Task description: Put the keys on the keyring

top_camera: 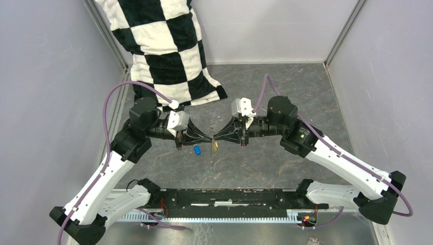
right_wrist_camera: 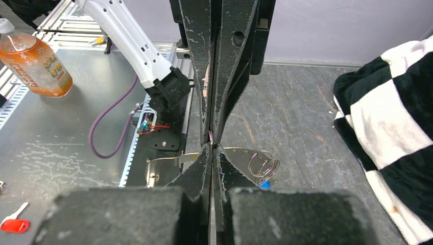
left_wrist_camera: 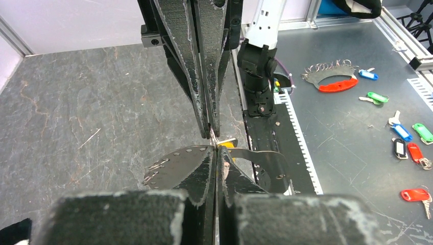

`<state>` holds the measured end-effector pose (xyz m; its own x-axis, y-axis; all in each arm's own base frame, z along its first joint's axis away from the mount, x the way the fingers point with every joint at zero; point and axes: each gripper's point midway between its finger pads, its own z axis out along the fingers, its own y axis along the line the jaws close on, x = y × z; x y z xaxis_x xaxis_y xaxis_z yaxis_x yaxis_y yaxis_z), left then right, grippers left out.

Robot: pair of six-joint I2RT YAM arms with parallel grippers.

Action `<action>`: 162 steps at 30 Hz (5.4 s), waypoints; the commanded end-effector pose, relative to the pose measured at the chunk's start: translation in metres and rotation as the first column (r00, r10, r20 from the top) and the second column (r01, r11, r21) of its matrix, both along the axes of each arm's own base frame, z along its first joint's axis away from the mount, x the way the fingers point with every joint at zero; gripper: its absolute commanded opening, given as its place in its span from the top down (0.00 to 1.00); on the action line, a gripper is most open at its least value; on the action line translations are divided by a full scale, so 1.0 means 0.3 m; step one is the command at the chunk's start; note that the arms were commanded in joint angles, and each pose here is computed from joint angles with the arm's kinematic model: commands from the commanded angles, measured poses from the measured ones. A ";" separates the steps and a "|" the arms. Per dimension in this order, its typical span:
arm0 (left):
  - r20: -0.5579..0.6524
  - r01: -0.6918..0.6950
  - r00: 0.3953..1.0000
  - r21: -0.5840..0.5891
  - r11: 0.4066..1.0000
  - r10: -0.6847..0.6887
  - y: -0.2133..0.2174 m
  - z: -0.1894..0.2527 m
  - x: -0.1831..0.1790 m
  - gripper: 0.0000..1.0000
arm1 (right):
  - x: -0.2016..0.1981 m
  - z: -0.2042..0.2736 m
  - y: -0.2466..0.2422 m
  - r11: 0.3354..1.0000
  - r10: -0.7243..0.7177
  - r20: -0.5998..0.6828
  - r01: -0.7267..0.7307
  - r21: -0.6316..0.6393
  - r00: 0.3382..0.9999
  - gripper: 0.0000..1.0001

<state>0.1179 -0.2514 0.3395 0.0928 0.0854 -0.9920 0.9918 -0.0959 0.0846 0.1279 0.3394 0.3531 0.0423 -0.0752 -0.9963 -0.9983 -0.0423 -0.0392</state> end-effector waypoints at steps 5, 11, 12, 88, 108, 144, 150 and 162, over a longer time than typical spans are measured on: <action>0.084 -0.035 0.996 -0.001 0.999 0.035 0.007 0.024 0.024 0.76 | 0.005 0.033 -0.012 1.000 -0.019 0.006 0.019 0.012 1.000 1.00; 0.071 -0.055 0.996 0.072 0.996 0.050 0.007 -0.024 0.055 0.56 | 0.039 -0.044 -0.016 0.989 -0.073 -0.051 0.066 -0.131 0.996 1.00; 0.065 -0.056 0.997 0.080 0.995 0.051 0.006 -0.029 0.059 0.56 | 0.043 -0.054 -0.016 0.986 -0.078 -0.058 0.068 -0.152 0.995 1.00; -0.101 -0.266 0.963 -0.223 0.938 0.249 -0.038 0.203 0.149 0.98 | 0.117 0.102 -0.081 0.928 -0.293 -0.144 0.317 0.194 0.945 0.42; -0.113 -0.229 0.971 -0.221 0.948 0.209 -0.042 0.200 0.125 0.98 | 0.127 0.074 -0.094 0.922 -0.320 -0.134 0.341 0.185 0.938 0.97; -0.091 -0.165 0.985 -0.224 0.960 0.149 -0.045 0.208 0.088 0.98 | 0.090 0.183 -0.110 0.968 -0.238 0.041 0.234 0.091 0.970 0.57; -0.092 -0.126 0.990 -0.216 0.968 0.108 -0.046 0.205 0.063 0.98 | 0.085 0.191 -0.076 0.975 -0.188 0.049 0.180 0.132 0.981 0.58; -0.087 -0.117 0.991 -0.216 0.969 0.100 -0.047 0.208 0.060 0.98 | 0.075 0.158 -0.047 0.981 -0.140 -0.011 0.140 0.133 0.990 0.74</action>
